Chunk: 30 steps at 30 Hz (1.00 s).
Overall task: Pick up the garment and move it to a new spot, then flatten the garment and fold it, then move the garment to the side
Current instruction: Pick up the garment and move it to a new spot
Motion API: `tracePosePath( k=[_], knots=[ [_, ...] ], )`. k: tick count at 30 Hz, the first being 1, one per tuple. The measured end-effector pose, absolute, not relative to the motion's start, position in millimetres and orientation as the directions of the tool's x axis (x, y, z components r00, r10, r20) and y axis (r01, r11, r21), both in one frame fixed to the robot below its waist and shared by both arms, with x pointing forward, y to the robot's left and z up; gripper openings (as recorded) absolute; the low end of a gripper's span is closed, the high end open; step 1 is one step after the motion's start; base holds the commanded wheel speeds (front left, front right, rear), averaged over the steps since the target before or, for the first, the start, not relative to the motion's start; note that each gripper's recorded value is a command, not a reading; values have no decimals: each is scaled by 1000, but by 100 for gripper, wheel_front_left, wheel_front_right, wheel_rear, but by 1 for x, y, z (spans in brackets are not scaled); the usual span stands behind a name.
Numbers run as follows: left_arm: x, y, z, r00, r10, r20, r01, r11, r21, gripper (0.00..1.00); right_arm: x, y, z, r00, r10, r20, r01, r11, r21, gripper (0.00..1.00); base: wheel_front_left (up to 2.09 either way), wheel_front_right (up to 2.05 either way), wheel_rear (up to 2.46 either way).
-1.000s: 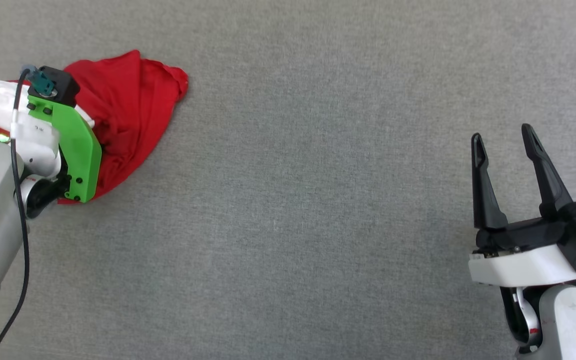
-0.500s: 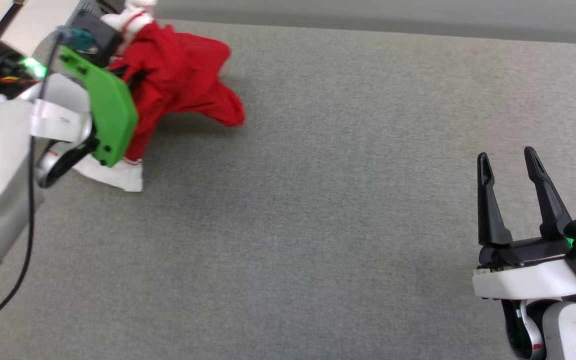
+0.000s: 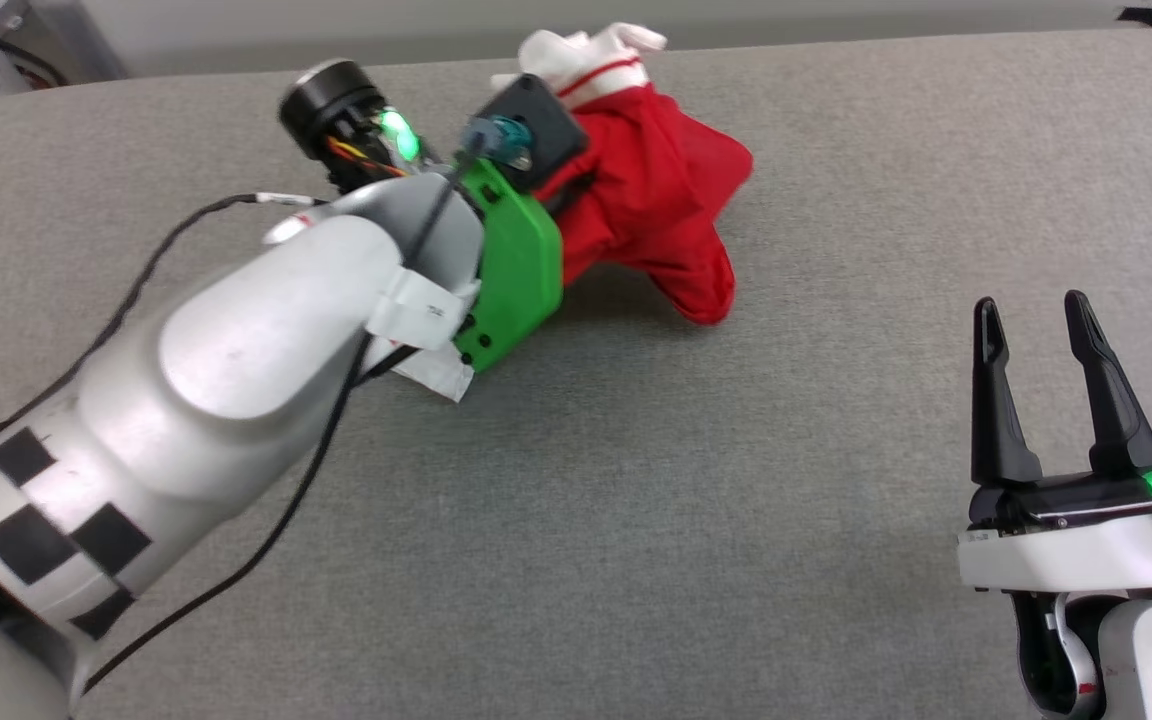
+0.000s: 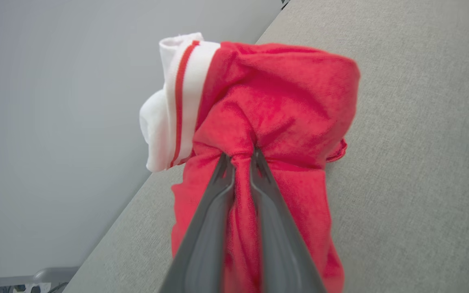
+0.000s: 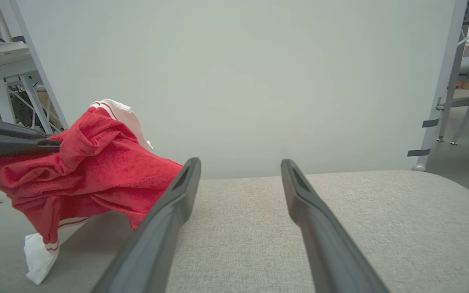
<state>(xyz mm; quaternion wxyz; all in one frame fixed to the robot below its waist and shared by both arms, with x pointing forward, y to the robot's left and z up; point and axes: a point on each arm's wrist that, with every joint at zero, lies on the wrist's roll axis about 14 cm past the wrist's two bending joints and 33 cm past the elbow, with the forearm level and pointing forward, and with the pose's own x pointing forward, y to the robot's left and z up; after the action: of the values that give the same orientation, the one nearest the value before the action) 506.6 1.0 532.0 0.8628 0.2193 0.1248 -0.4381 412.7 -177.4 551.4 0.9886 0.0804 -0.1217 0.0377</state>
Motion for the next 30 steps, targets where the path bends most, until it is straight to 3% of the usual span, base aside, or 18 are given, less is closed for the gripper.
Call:
tracePosePath(
  k=[9, 16, 23, 24, 25, 30],
  knots=[
    [473, -103, 496, 383, -833, -400, 923, 333, 191, 0, 405, -214, 546, 974, -48, 223, 16, 989, 144, 100, 0, 0, 0],
    [400, -140, 425, 205, -843, -497, 976, 214, 41, 0, 406, -223, 532, 981, -73, 181, 49, 990, 133, 100, 0, 0, 0],
    [384, -139, 404, 181, -839, -513, 975, 222, -18, 0, 412, -219, 525, 984, -62, 168, 39, 990, 135, 100, 0, 0, 0],
    [386, -139, 406, 193, -847, -496, 974, 228, -11, 18, 412, -218, 525, 984, -58, 169, 35, 990, 136, 100, 0, 0, 0],
    [388, -139, 408, 204, -854, -478, 972, 235, -3, 100, 413, -217, 526, 984, -54, 170, 31, 990, 137, 100, 0, 0, 0],
    [409, -132, 433, 304, -893, -332, 951, 305, 52, 100, 411, -211, 533, 981, -38, 191, 13, 991, 132, 100, 0, 0, 0]
  ],
)
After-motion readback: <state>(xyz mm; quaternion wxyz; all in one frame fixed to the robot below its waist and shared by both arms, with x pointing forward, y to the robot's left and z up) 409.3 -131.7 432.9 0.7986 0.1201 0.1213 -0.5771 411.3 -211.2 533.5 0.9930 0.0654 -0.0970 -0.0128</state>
